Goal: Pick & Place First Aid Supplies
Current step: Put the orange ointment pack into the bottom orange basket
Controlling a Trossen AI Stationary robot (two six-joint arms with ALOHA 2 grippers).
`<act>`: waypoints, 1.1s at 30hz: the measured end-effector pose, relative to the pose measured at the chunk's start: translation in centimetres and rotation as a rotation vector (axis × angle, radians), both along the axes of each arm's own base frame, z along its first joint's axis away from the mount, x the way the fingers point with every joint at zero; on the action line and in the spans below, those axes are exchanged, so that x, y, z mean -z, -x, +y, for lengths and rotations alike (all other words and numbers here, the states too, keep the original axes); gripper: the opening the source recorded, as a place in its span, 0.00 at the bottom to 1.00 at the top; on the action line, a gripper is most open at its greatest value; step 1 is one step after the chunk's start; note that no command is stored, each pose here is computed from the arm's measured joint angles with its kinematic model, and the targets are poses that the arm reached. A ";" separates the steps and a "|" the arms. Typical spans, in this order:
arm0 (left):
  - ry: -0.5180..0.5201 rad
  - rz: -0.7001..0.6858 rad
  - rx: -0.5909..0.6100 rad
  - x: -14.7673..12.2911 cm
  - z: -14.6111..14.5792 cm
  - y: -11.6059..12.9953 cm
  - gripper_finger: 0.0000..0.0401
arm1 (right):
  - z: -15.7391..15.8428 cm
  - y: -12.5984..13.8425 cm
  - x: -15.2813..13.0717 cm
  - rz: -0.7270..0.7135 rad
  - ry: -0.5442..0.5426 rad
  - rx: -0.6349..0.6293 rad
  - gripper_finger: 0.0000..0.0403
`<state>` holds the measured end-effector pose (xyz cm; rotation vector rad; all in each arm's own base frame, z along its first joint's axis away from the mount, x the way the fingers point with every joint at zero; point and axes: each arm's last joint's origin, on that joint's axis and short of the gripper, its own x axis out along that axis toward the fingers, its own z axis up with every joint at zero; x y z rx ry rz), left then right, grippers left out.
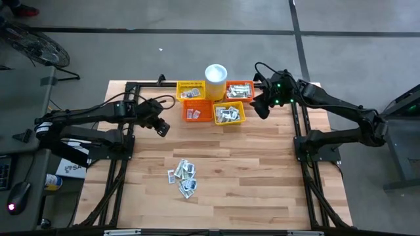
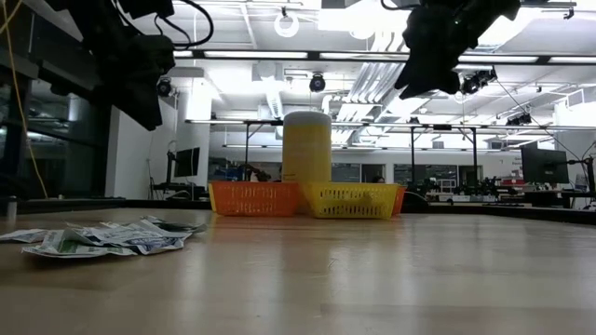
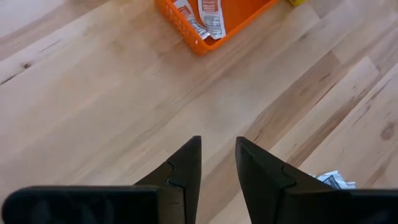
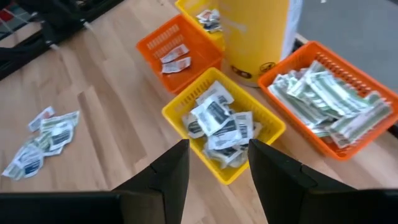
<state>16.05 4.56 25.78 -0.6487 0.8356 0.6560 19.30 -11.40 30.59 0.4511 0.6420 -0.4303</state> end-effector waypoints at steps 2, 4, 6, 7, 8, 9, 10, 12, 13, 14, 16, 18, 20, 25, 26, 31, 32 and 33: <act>0.010 -0.003 -0.015 0.0 0.0 0.0 0.25 | 0.0 0.0 0.0 -0.005 -0.009 -0.011 0.39; 0.013 -0.006 -0.021 0.0 0.0 0.0 0.25 | 0.1 0.0 0.0 -0.009 -0.015 -0.023 0.39; 0.015 -0.008 -0.024 0.0 0.0 0.0 0.25 | 0.1 0.0 0.0 -0.012 -0.017 -0.037 0.39; 0.018 -0.009 -0.028 0.0 0.0 0.0 0.25 | 0.1 0.0 0.0 -0.011 -0.013 -0.042 0.39; 0.020 -0.010 -0.033 0.0 0.0 0.0 0.25 | 0.1 0.0 0.0 -0.008 -0.010 -0.048 0.39; 0.020 -0.011 -0.033 0.0 0.0 0.0 0.25 | 0.1 0.0 0.0 -0.006 -0.008 -0.052 0.39; 0.020 -0.011 -0.033 0.0 0.0 0.0 0.25 | 0.1 0.0 0.0 -0.004 -0.005 -0.055 0.39; 0.021 -0.010 -0.033 0.0 0.0 0.0 0.25 | 0.1 0.0 0.0 0.001 0.009 -0.067 0.39; 0.021 -0.010 -0.033 0.0 0.0 0.0 0.25 | 0.1 0.0 0.0 0.002 0.012 -0.071 0.39; 0.021 -0.010 -0.033 0.0 0.0 0.0 0.25 | 0.1 0.0 0.0 0.003 0.014 -0.073 0.39; 0.027 -0.012 -0.029 0.0 0.0 0.0 0.25 | 0.2 0.0 0.0 0.005 0.018 -0.077 0.39; 0.040 -0.015 -0.019 0.0 -0.1 0.0 0.25 | 0.2 0.0 0.0 0.006 0.023 -0.081 0.39; 0.059 -0.019 -0.007 0.0 -0.1 0.0 0.25 | 0.2 0.0 0.0 0.007 0.024 -0.082 0.39; 0.099 -0.023 0.054 0.0 -0.3 -0.1 0.25 | 0.1 0.0 0.0 0.008 0.028 -0.084 0.39; 0.096 -0.022 0.070 0.0 -0.3 -0.1 0.25 | 0.1 0.0 0.0 0.010 0.031 -0.081 0.39; 0.085 -0.015 0.138 0.0 -0.4 -0.1 0.25 | 0.1 0.0 0.0 0.013 0.039 -0.085 0.39; 0.082 -0.014 0.156 0.0 -0.4 -0.1 0.25 | 0.1 0.0 0.0 0.013 0.039 -0.085 0.39; 0.081 -0.011 0.179 0.0 -0.5 -0.1 0.25 | 0.1 0.0 0.0 0.013 0.039 -0.084 0.39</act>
